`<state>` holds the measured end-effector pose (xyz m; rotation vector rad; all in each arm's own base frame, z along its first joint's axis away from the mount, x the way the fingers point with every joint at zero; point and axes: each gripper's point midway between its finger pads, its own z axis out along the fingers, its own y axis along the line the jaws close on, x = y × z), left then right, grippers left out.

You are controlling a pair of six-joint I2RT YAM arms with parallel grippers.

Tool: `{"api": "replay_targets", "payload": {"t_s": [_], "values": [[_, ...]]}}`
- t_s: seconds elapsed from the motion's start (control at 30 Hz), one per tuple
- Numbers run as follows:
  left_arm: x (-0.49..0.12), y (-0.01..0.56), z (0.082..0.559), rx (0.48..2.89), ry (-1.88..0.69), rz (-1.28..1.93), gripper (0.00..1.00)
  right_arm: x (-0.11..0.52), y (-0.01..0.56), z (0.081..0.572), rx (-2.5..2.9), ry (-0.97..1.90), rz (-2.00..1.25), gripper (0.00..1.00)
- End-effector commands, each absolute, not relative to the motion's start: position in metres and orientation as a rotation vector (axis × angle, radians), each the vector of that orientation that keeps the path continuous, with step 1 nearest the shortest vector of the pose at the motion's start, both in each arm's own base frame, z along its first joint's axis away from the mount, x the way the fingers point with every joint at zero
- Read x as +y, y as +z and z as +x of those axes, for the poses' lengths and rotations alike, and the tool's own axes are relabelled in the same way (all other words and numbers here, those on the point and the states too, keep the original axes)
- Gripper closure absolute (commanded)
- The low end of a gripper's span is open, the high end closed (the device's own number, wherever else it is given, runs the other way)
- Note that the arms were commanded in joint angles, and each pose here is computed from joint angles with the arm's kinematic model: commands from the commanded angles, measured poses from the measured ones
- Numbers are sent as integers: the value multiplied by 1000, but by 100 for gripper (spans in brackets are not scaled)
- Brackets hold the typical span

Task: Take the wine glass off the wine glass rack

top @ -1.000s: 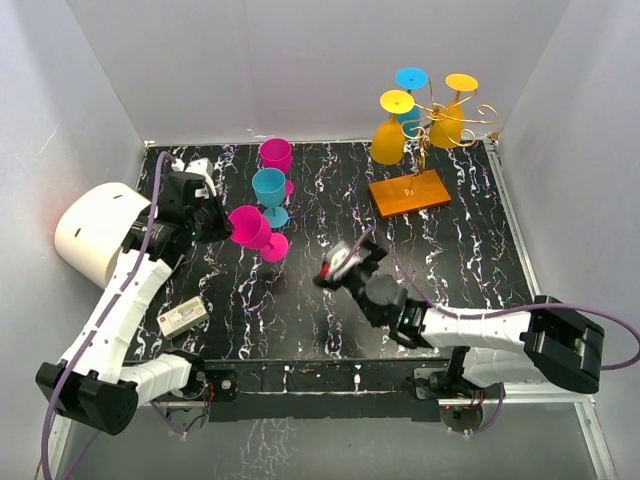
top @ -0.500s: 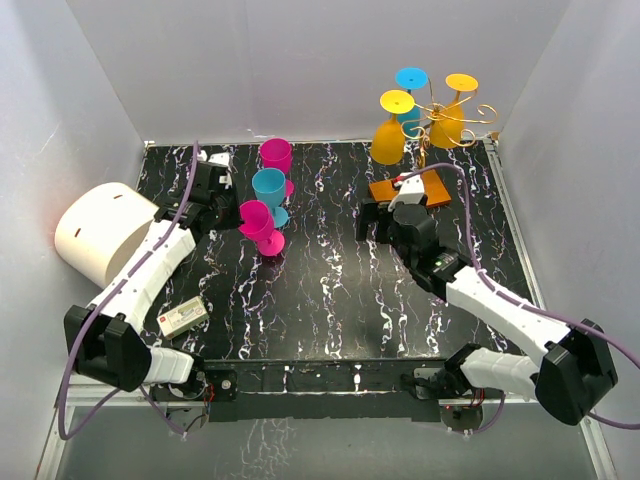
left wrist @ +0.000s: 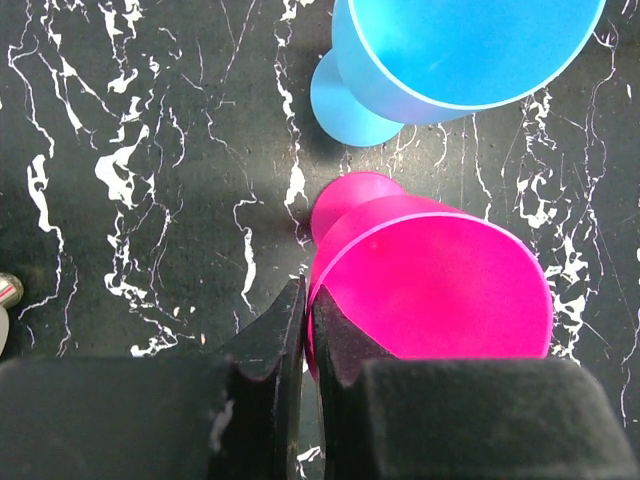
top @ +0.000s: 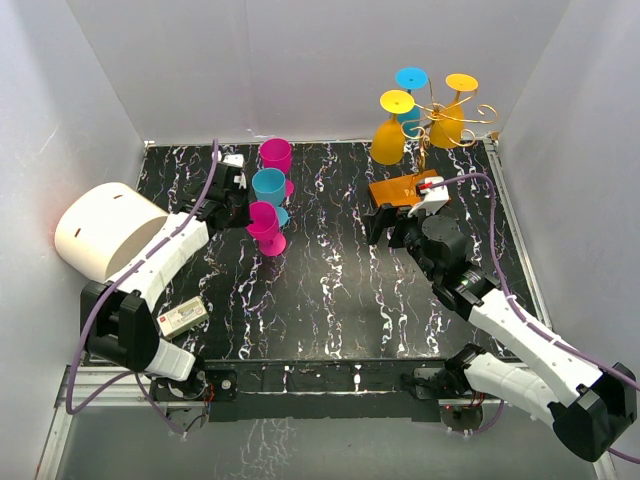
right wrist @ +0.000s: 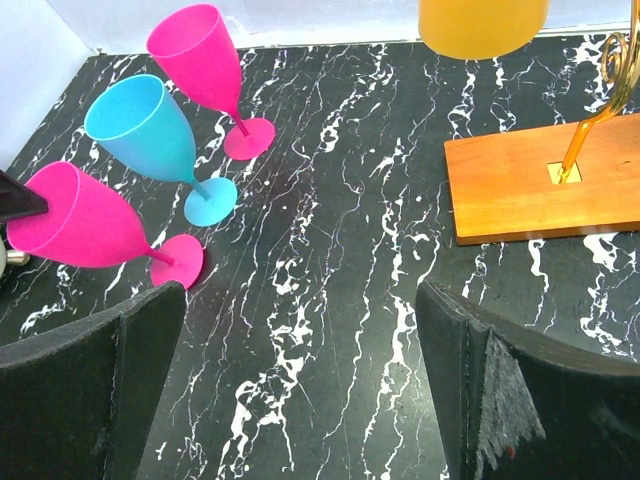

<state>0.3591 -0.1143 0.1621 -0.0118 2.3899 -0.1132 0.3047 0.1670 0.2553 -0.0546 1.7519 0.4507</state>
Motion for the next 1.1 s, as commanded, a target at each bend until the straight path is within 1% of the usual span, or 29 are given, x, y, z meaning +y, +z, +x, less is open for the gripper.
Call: {"api": "replay_targets", "payload": {"t_s": [0.0, 0.13, 0.2, 0.23, 0.33, 0.37, 0.47, 0.7, 0.8, 0.87, 0.97, 1.07], "values": [[-120, 163, 364, 2363, -105, 12, 93, 167, 261, 306, 1729, 465, -38, 2], [-120, 160, 364, 2379, -90, 13, 91, 168, 262, 306, 1731, 477, -36, 2], [-120, 162, 363, 2377, -98, 16, 87, 168, 265, 305, 1727, 480, -34, 2], [-120, 164, 362, 2375, -101, 16, 82, 168, 267, 305, 1725, 483, -34, 2], [-119, 174, 359, 2362, -106, 14, 61, 168, 276, 303, 1712, 493, -33, 2], [-118, 177, 357, 2358, -110, 14, 56, 168, 280, 302, 1707, 497, -34, 2], [-118, 189, 351, 2338, -133, 17, 44, 171, 292, 297, 1693, 523, -64, 2], [-111, 227, 317, 2275, -204, -27, 25, 187, 337, 261, 1677, 681, -218, 2], [-112, 240, 299, 2242, -279, -50, 18, 185, 366, 248, 1630, 718, -234, 2], [-115, 249, 290, 2220, -333, -66, 15, 175, 388, 249, 1596, 693, -181, 2], [-121, 261, 279, 2189, -417, -73, 14, 155, 415, 262, 1568, 594, -72, 2], [-127, 269, 271, 2170, -489, -71, 13, 139, 433, 285, 1567, 448, 0, 2]]}}
